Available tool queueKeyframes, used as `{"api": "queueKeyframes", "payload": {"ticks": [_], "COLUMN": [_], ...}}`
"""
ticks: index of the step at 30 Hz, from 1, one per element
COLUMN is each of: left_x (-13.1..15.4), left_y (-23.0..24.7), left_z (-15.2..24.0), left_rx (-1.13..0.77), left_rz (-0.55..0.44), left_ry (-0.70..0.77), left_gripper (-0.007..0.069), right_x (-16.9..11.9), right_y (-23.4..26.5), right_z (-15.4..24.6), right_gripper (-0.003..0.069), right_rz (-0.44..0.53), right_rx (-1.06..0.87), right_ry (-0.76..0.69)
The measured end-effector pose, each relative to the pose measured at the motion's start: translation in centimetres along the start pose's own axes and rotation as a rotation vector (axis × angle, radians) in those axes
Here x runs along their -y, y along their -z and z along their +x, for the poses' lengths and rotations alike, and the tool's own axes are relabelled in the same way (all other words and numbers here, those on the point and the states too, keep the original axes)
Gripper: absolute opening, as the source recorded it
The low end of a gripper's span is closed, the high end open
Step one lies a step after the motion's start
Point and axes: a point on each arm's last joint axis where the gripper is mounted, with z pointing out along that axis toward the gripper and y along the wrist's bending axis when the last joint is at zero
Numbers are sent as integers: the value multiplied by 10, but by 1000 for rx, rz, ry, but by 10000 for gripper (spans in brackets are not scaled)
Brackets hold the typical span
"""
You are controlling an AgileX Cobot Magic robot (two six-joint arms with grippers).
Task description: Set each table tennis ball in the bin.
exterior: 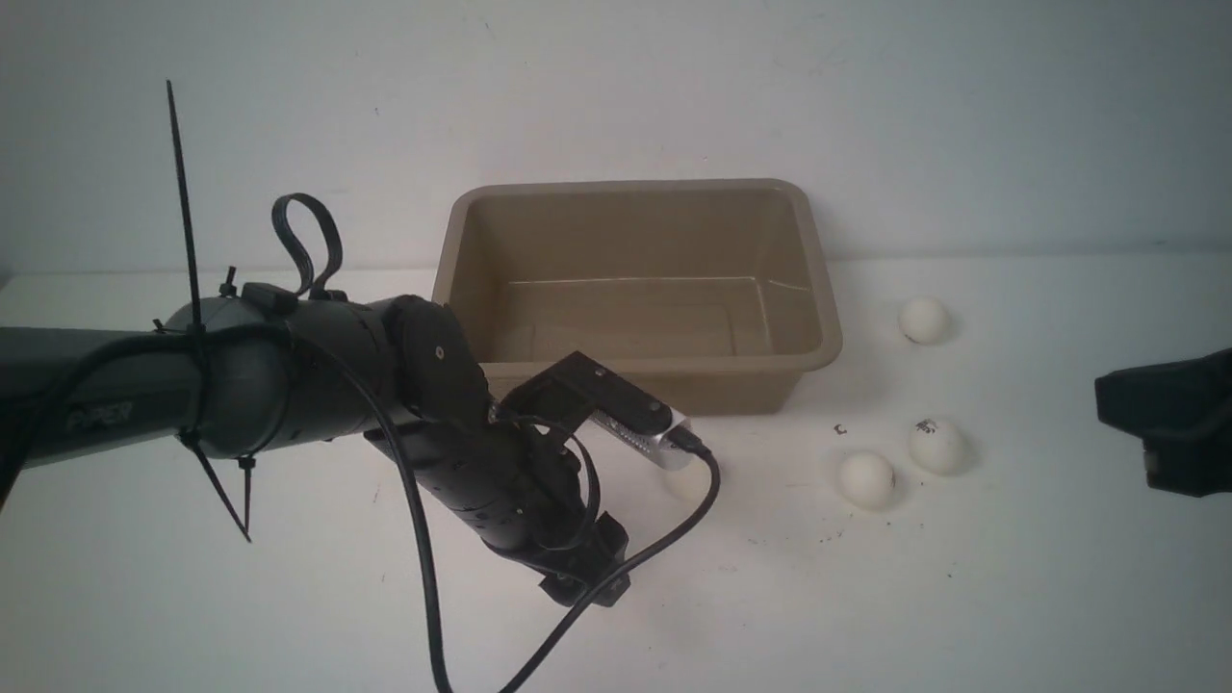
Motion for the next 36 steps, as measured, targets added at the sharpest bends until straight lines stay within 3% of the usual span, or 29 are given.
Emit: {"api": "queueKeyframes", "payload": {"ticks": [9,12,16,25,28,32,36], "left_x": [-7,-8,-9,2,10,-2,-30], "left_y": [-10,-11,-11,16,62,111,113], "left_z": [2,1,2,2,-25,-73,-104], "left_rx": [-13,-7,-16,-51,110,293,304], "left_rz": [-43,-49,-61,-48,-92,-207,-294], "left_ry": [20,38,48,-1,-49,-71,-44], "left_gripper": [512,480,345,352,352,352,352], "right_x": [0,0,0,0,0,0,0], "right_y": [0,0,0,0,0,0,0], "right_z": [0,0,0,0,0,0,0], "right_gripper": [-7,-7,-7,-6,-6,-6,-6], "right_rz": [0,0,0,0,0,0,0], "right_rx": [-1,-1,-1,-1,-1,-1,-1], "right_ry": [1,1,1,1,1,1,1]}}
